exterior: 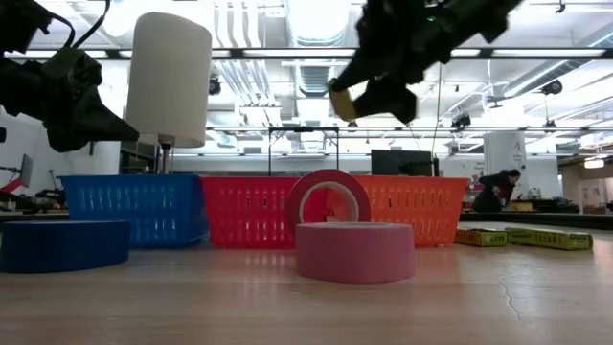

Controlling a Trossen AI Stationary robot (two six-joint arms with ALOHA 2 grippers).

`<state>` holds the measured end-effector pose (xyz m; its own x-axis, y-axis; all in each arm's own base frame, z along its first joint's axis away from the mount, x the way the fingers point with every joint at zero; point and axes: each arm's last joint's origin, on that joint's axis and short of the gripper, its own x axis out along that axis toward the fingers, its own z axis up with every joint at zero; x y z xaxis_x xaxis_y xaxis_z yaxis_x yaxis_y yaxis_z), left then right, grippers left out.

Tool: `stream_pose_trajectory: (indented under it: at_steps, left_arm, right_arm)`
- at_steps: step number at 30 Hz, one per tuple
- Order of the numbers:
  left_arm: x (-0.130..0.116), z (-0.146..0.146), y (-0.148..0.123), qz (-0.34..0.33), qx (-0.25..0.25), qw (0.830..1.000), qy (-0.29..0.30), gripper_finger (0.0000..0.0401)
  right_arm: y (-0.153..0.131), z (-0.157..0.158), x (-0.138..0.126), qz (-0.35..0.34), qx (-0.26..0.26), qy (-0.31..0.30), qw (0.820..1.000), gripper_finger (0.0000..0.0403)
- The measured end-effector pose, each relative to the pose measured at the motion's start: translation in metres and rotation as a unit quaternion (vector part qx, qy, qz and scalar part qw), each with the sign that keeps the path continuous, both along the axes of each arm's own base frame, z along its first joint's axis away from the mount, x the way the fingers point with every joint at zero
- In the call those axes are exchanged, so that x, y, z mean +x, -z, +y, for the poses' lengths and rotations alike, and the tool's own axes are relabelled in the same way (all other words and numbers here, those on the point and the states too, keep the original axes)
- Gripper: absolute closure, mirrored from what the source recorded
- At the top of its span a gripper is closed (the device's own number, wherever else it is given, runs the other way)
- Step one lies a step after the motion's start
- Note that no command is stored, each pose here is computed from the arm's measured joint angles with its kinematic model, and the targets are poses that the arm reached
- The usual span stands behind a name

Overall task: Pick and place Stapler, Stapler remover, tape
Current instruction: Put the top green staple box into the red bin

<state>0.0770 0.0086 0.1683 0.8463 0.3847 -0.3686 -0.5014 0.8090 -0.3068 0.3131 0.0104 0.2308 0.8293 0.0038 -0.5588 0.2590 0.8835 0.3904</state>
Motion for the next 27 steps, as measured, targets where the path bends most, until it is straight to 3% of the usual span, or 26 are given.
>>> stream_pose_trajectory:
  at_steps: [5, 15, 21, 27]
  left_arm:
    - [0.0, 0.0, 0.0, 0.001, 0.0, 1.0, 0.0, 0.0375]
    - [0.0, 0.0, 0.0, 0.002, 0.0, 1.0, 0.0, 0.0375]
    - [0.0, 0.0, 0.0, 0.003, 0.0, 1.0, 0.0, 0.0375]
    - [0.0, 0.0, 0.0, 0.003, 0.0, 1.0, 0.0, 0.0375]
  right_arm:
    - [-0.005, 0.007, 0.032, -0.002, -0.032, -0.033, 0.999, 0.0177]
    - [0.009, 0.01, 0.087, 0.128, -0.094, -0.107, 0.982, 0.0177]
    - [0.031, 0.01, 0.099, 0.206, -0.114, -0.142, 0.961, 0.0177]
    - [0.049, 0.011, 0.108, 0.229, -0.142, -0.178, 0.946, 0.0162]
